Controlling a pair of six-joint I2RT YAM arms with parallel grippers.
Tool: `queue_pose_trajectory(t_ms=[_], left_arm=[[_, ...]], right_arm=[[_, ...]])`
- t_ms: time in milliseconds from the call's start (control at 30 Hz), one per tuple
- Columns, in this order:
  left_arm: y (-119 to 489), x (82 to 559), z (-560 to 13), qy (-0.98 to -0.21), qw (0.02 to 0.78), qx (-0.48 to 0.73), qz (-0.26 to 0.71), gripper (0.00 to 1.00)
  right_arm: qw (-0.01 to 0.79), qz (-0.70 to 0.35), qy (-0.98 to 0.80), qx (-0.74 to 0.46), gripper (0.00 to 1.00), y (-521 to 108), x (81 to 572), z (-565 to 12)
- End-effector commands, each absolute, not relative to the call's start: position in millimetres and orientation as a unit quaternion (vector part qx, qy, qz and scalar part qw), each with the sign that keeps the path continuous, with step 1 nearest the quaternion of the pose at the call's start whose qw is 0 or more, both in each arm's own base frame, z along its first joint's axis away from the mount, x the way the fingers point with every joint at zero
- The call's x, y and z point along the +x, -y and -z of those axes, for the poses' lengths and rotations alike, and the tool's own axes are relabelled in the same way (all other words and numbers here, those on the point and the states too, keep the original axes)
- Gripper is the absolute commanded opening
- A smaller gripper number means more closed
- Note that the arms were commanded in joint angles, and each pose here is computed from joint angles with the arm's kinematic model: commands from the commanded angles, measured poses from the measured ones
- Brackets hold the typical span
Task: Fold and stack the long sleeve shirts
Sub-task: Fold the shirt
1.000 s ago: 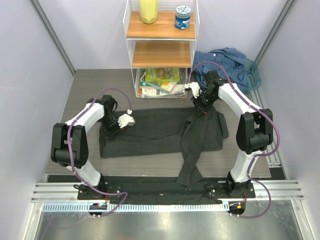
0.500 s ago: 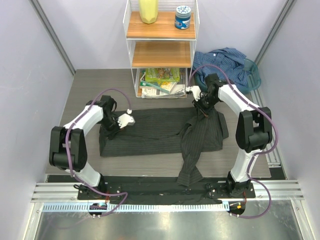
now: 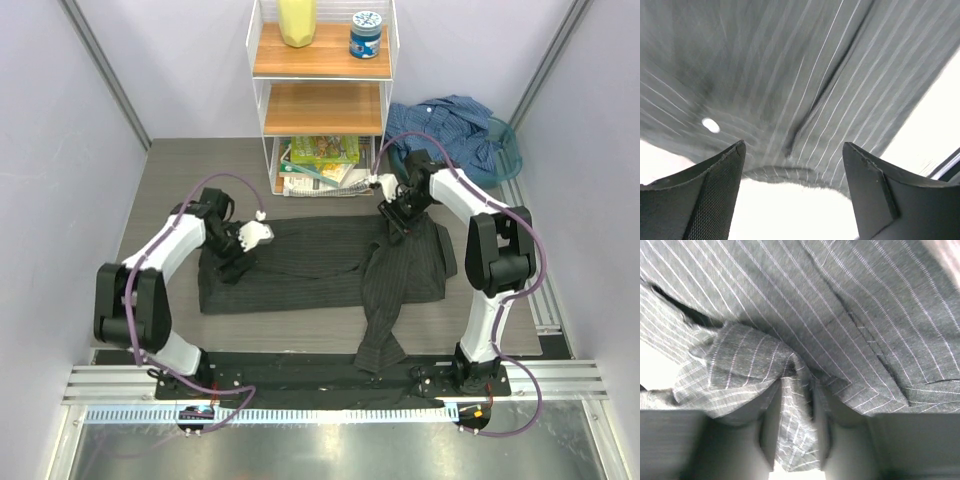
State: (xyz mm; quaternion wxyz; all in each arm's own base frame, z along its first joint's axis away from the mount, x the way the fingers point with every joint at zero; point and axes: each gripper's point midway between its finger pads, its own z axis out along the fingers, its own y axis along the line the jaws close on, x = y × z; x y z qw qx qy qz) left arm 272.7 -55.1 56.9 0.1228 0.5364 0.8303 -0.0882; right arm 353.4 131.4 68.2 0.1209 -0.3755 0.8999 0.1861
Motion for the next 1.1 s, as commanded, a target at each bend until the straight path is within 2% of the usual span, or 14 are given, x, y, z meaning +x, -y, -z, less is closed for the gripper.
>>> queue_pose_trajectory(t_ms=[0, 100, 200, 233, 267, 300, 367, 400, 500, 533, 600, 633, 767, 1067], left_arm=[[158, 269, -134, -0.764, 0.252, 0.579, 0.133, 0.8], [225, 235, -146, -0.752, 0.269, 0.576, 0.174, 0.81], [269, 205, -157, -0.73, 0.294, 0.57, 0.236, 0.81], [273, 197, -162, -0.755, 0.291, 0.522, 0.269, 0.81], [275, 196, -166, -0.76, 0.297, 0.504, 0.284, 0.82], [277, 200, -174, -0.76, 0.308, 0.484, 0.306, 0.84], [269, 197, -185, -0.773, 0.318, 0.435, 0.335, 0.86], [262, 205, -192, -0.776, 0.332, 0.411, 0.345, 0.92], [236, 216, -201, -0.806, 0.344, 0.323, 0.356, 1.0], [229, 218, -200, -0.817, 0.34, 0.296, 0.359, 1.0], [209, 230, -202, -0.837, 0.339, 0.232, 0.361, 1.0], [203, 230, -202, -0.843, 0.333, 0.218, 0.361, 1.0], [185, 234, -202, -0.855, 0.337, 0.194, 0.343, 1.0], [175, 226, -193, -0.863, 0.32, 0.187, 0.343, 1.0]], right_arm=[[0.173, -0.183, -0.908, -0.335, 0.5, -143, 383, -93], [0.183, -0.196, -0.91, -0.317, 0.58, -141, 381, -108], [0.205, -0.217, -0.884, -0.36, 0.6, -128, 359, -134], [0.208, -0.217, -0.874, -0.381, 0.63, -125, 345, -142], [0.204, -0.214, -0.849, -0.437, 0.64, -120, 326, -136], [0.238, -0.204, -0.826, -0.469, 0.67, -119, 310, -160], [0.226, -0.205, -0.774, -0.555, 0.76, -123, 268, -154], [0.252, -0.19, -0.747, -0.585, 0.78, -126, 250, -170], [0.239, -0.19, -0.659, -0.688, 0.84, -153, 193, -154], [0.275, -0.18, -0.627, -0.707, 0.87, -162, 185, -162], [0.264, -0.177, -0.594, -0.738, 0.93, -171, 163, -138], [0.282, -0.174, -0.55, -0.767, 0.93, -188, 153, -139], [0.235, -0.165, -0.467, -0.836, 0.94, -201, 118, -101], [0.209, -0.121, -0.353, -0.904, 0.89, -230, 88, -56]])
